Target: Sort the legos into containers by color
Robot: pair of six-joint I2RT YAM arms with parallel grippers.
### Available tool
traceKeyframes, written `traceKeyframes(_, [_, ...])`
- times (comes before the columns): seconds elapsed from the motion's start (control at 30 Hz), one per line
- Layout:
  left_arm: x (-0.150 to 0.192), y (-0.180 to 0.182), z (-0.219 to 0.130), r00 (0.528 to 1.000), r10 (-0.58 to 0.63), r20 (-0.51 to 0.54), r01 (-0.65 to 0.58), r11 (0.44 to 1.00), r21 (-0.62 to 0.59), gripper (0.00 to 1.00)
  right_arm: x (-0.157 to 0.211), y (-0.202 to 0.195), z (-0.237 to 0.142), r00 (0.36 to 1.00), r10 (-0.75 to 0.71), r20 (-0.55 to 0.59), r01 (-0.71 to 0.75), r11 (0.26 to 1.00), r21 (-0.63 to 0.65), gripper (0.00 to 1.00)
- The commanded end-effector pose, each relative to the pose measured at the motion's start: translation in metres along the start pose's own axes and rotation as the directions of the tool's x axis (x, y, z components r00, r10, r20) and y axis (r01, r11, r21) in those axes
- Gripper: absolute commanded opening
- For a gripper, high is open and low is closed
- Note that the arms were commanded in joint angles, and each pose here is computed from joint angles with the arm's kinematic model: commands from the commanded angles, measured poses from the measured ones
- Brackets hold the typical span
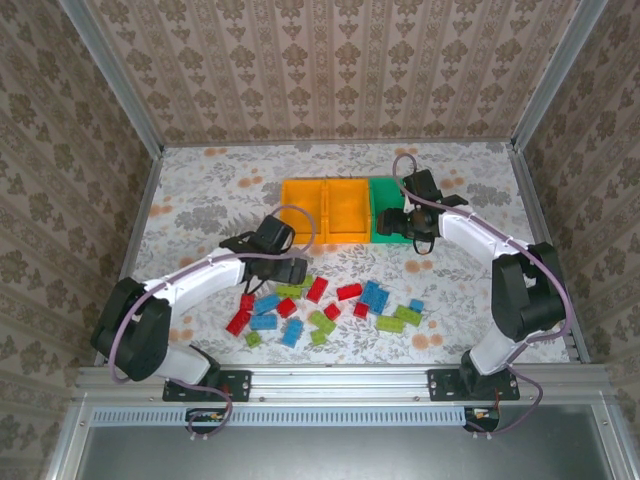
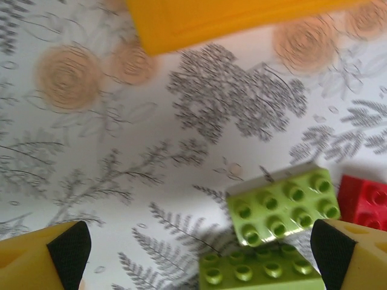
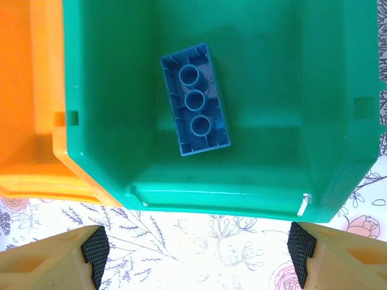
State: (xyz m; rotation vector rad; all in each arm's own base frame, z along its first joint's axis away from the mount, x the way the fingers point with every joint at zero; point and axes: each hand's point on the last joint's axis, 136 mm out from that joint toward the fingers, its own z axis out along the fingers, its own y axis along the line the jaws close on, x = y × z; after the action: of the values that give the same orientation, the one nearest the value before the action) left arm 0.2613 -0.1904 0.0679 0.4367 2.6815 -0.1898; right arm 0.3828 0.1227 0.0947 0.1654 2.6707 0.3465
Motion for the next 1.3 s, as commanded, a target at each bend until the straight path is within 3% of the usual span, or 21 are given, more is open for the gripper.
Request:
traceKeyframes(0.0, [0.017,-0.007,0.006,0.998,-0.001,-0.059,0.002,1.000,0.020,0.97,-0.002,0.002,-0.005,1.000,-0.015,0.016,0.016,1.000,-0.004,0.81])
traceKeyframes(0.6, [0.043,-0.019,0.021,0.989,0.025,-0.143,-0.023,1.000,0.015,0.91,0.005,-0.005,0.003,1.000,-0.004,-0.009,0.004,1.000,0.024,0.82])
traceKeyframes(1.03, [0.049,-0.018,0.027,0.985,0.012,-0.170,-0.012,1.000,0.003,0.79,0.008,-0.008,0.003,1.000,-0.002,-0.012,0.002,0.999,0.037,0.83])
traceKeyframes(1.27, [0.051,-0.013,0.029,0.983,0.012,-0.185,-0.017,0.999,-0.027,0.79,0.009,-0.011,0.004,1.000,-0.003,-0.014,0.003,0.999,0.046,0.83])
